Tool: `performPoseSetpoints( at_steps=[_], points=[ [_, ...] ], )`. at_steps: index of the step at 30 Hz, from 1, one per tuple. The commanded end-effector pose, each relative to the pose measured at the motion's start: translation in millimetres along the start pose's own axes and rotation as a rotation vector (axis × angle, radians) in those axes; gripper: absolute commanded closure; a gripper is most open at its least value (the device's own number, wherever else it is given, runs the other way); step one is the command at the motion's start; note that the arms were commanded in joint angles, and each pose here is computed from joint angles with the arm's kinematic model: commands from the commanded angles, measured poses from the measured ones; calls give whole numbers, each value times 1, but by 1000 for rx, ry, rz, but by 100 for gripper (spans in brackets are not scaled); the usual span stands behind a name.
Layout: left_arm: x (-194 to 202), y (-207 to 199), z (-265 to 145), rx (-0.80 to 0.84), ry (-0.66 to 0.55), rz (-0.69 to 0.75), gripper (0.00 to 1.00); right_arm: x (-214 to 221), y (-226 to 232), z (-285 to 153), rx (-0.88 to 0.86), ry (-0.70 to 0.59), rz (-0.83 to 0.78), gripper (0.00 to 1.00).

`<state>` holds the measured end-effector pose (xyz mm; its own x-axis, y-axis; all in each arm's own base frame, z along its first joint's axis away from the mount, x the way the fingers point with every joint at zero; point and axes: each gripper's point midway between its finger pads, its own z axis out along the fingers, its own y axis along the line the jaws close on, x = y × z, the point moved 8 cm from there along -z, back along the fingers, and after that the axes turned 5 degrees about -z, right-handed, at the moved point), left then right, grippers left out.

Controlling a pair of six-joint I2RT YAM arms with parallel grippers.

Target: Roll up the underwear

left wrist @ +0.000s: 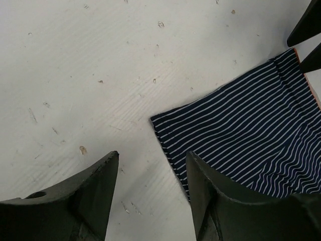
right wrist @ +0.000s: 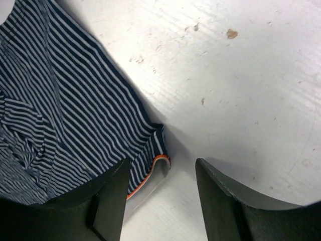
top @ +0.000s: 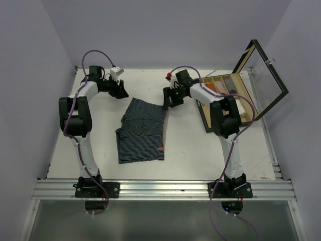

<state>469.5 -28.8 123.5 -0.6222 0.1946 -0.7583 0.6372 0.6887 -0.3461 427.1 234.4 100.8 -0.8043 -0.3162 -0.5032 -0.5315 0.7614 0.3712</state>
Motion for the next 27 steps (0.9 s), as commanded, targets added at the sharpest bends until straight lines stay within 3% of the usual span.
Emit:
performPoseSetpoints(
  at_steps=[1, 5, 12, 21, 27],
  points=[
    [-16, 4, 13, -14, -59, 38, 40, -6, -7, 9, 19, -22, 25, 42],
    [-15, 9, 26, 23, -57, 22, 40, 5, -5, 22, -79, 14, 30, 51],
    [0, 18, 45, 105, -38, -21, 40, 16, -13, 25, -222, 19, 55, 83],
    [11, 25, 64, 170, -42, -96, 41, 13, -21, 19, -285, -5, 62, 93],
    [16, 27, 70, 184, -31, -135, 46, 12, -22, 20, -299, -8, 56, 93]
  ],
)
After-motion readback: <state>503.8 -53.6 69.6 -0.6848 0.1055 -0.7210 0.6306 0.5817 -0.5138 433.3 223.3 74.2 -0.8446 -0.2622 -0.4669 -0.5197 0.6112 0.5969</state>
